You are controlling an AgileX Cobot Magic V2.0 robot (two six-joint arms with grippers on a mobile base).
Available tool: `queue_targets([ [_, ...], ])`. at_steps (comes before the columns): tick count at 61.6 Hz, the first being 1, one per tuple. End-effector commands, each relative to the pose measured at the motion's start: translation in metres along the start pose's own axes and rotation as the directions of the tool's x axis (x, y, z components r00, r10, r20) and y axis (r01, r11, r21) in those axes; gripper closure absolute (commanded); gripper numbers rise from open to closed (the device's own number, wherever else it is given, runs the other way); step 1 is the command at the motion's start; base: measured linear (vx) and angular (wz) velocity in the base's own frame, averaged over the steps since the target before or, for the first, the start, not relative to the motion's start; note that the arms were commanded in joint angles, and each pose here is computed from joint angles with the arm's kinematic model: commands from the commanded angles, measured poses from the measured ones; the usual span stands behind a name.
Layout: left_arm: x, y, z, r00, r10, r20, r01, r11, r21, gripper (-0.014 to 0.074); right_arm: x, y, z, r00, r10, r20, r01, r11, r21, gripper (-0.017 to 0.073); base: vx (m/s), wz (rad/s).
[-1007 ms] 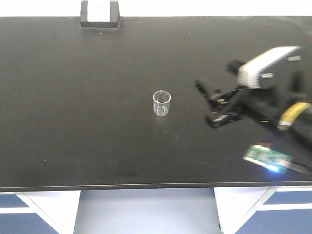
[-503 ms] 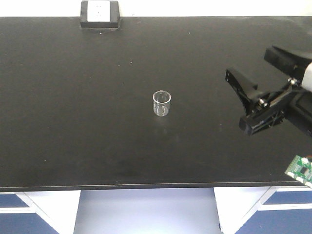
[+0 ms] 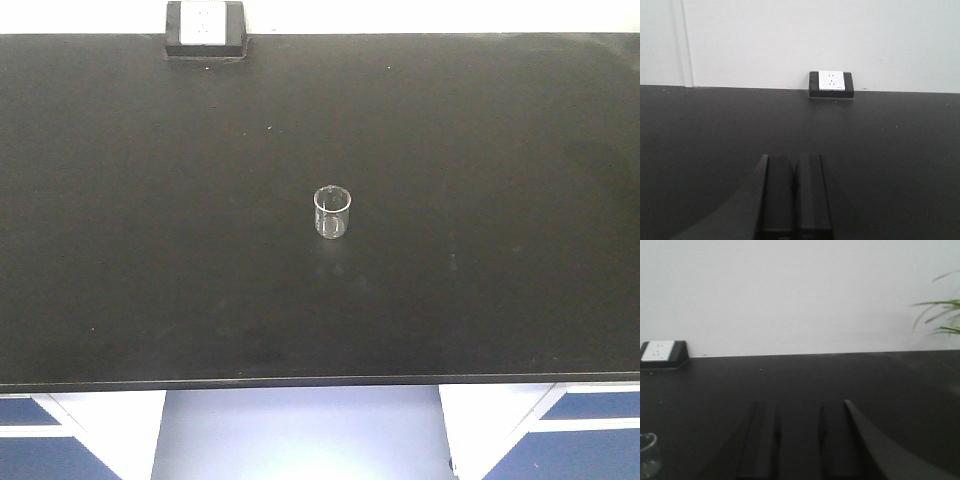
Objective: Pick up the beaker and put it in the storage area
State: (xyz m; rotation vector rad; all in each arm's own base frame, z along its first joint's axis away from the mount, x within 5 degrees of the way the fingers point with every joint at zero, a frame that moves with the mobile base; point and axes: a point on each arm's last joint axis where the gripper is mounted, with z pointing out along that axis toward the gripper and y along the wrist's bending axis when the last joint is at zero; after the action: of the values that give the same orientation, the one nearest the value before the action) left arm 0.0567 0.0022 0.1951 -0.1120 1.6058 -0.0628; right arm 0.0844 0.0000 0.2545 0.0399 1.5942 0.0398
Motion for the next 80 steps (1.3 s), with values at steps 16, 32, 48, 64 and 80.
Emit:
queue_targets([
  [16, -0.001, -0.002, -0.001, 0.997, -0.012, 0.078, 0.01, 1.0, 0.029, 0.0602, 0.057, -0.004, -0.025, 0.998, 0.03, 0.052, -0.032, 0.999, 0.019, 0.057, 0.0, 0.0],
  [32, -0.001, -0.002, -0.001, 0.997, -0.012, 0.078, 0.01, 1.0, 0.029, 0.0602, 0.064, -0.005, -0.026, 1.0, 0.007, -0.017, -0.007, 1.0, 0.024, 0.0568, 0.0, 0.0],
  [48, -0.001, -0.002, -0.001, 0.997, -0.012, 0.078, 0.01, 1.0, 0.029, 0.0602, 0.064, -0.005, -0.026, 1.0, 0.007, -0.02, -0.007, 1.0, 0.024, 0.0567, 0.0, 0.0],
  [64, -0.001, -0.002, -0.001, 0.997, -0.012, 0.078, 0.01, 1.0, 0.029, 0.0602, 0.065, -0.005, -0.026, 1.0, 0.007, -0.023, -0.007, 1.0, 0.025, 0.0567, 0.0, 0.0],
  [80, -0.001, -0.002, -0.001, 0.997, -0.012, 0.078, 0.01, 1.0, 0.029, 0.0602, 0.065, -0.005, -0.026, 1.0, 0.007, -0.023, -0.007, 1.0, 0.025, 0.0567, 0.0, 0.0],
])
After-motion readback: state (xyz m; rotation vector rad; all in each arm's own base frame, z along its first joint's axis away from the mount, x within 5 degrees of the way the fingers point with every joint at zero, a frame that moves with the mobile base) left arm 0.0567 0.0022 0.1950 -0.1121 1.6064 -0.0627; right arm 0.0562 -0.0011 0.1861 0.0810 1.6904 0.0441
